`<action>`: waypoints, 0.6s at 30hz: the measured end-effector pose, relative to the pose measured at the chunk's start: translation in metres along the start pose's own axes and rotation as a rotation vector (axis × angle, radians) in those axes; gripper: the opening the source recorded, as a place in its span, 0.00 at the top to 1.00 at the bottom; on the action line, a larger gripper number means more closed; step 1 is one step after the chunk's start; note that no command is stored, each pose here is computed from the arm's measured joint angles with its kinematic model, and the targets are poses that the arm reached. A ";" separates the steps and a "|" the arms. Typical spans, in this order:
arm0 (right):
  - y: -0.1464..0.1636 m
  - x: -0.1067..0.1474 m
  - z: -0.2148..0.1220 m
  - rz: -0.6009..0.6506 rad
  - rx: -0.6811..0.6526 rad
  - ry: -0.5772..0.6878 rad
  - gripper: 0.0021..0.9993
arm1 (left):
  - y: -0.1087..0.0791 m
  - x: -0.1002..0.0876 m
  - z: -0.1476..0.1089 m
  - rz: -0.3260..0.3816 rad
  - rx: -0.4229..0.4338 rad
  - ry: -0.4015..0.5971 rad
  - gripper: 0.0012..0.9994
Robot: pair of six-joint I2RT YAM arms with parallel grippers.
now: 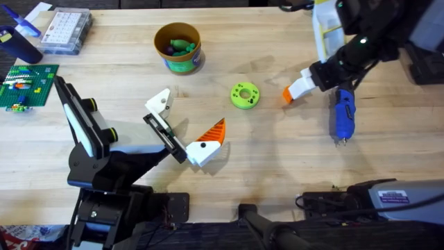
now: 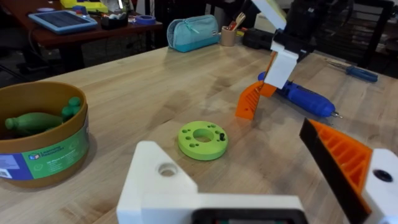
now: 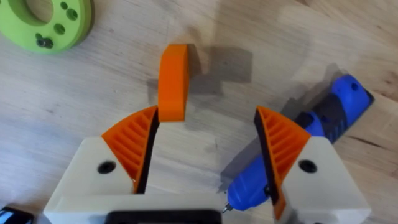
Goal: Pick up the gripper from the table and insert it into the empty holder that is missing its gripper. Then pick up a screw, insert it into the mounting hole, and use the screwdriver to tighten it. Finally, clean up the table by picking up the vegetable and placing it into the bucket.
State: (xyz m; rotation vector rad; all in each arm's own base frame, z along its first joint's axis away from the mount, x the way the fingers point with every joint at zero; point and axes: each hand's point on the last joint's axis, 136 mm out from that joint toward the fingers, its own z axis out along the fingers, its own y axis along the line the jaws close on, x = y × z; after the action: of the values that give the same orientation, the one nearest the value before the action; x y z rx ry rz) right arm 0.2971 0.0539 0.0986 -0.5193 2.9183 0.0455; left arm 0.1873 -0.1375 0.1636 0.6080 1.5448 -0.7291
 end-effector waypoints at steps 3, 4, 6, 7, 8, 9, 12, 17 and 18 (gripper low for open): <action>0.002 0.003 0.008 -0.003 -0.007 0.028 0.11 | 0.000 -0.001 0.000 0.000 0.000 0.000 0.01; 0.002 0.003 0.008 -0.003 -0.011 0.028 0.11 | 0.000 -0.001 0.000 0.000 0.000 0.000 0.01; 0.007 0.001 0.007 -0.002 -0.039 0.021 0.11 | 0.000 -0.001 0.000 0.000 0.000 0.000 0.01; 0.011 0.001 0.007 -0.002 -0.062 0.016 0.11 | 0.000 -0.001 0.000 0.000 0.000 0.000 0.01; 0.014 0.000 0.006 -0.001 -0.079 0.013 0.11 | 0.000 -0.001 0.000 0.000 0.000 0.000 0.01; 0.017 0.000 0.006 -0.002 -0.093 0.010 0.11 | 0.000 -0.001 0.000 0.000 0.000 0.000 0.01; 0.021 -0.003 0.006 -0.001 -0.117 -0.002 0.11 | 0.000 -0.001 0.000 0.000 0.000 0.000 0.01; 0.023 -0.010 0.006 0.037 -0.134 -0.031 0.11 | 0.000 -0.001 0.000 0.000 -0.001 0.000 0.01; 0.023 -0.011 0.006 0.045 -0.135 -0.033 0.11 | 0.000 -0.001 0.000 0.000 0.000 0.000 0.01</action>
State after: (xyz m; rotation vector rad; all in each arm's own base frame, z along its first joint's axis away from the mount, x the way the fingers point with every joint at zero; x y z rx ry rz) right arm 0.3003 0.0797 0.0951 -0.4676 2.9082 0.2559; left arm 0.1875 -0.1375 0.1641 0.6077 1.5449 -0.7288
